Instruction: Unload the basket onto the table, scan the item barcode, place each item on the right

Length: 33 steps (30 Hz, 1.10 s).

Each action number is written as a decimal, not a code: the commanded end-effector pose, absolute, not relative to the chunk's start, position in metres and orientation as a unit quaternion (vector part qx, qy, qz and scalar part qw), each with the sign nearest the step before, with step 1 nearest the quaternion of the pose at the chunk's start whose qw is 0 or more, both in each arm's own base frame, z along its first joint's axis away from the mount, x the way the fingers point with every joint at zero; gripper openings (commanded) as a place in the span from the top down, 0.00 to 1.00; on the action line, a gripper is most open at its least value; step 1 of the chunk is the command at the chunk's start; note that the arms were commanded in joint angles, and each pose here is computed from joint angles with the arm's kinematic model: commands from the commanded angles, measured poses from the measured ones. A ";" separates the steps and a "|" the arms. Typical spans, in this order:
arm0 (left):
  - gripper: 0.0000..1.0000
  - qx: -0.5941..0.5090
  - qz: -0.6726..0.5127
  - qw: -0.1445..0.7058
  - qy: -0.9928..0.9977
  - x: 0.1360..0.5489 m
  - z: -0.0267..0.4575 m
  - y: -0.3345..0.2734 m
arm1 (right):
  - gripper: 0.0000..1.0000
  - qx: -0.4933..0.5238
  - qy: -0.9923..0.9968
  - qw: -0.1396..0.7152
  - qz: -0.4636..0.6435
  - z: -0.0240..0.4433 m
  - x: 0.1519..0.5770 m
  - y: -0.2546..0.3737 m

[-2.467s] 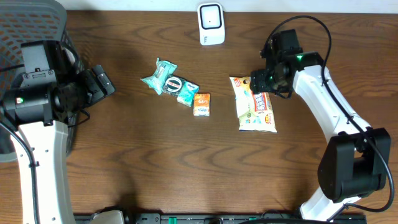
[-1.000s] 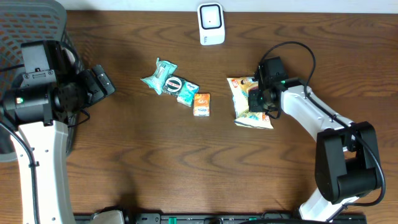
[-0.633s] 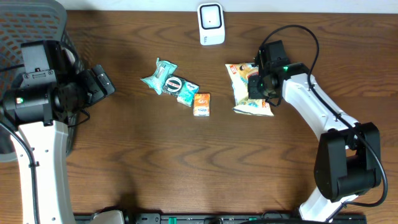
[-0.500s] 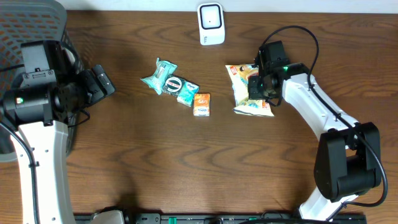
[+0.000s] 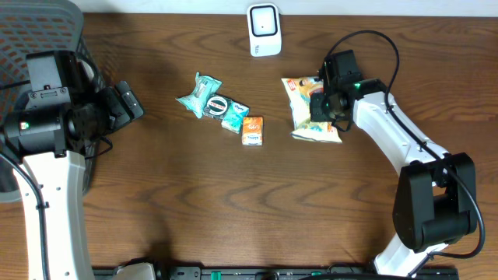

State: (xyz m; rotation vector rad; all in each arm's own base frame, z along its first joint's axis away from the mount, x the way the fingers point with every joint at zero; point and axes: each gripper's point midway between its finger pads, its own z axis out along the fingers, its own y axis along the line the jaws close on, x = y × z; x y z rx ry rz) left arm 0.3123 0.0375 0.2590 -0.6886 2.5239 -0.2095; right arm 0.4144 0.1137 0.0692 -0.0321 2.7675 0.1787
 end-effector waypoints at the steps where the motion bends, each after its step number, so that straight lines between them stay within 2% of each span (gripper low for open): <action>1: 0.02 -0.255 -0.080 0.263 0.927 0.314 0.266 0.038 | 0.99 -0.023 0.971 0.220 0.087 0.086 0.433 0.128; 14: 0.02 -0.254 -0.080 0.263 0.927 0.314 0.266 0.038 | 0.99 -0.019 0.875 0.462 0.140 0.193 0.541 0.177; 20: 0.02 -0.254 -0.080 0.263 0.927 0.314 0.266 0.038 | 0.99 -0.035 0.862 0.485 0.144 0.203 0.602 0.206; 25: 0.02 -0.255 -0.080 0.263 0.927 0.314 0.266 0.038 | 0.99 -0.054 0.827 0.548 0.116 0.207 0.648 0.225; 33: 0.02 -0.254 -0.080 0.263 0.927 0.314 0.266 0.038 | 0.99 -0.068 0.789 0.599 0.118 0.204 0.665 0.245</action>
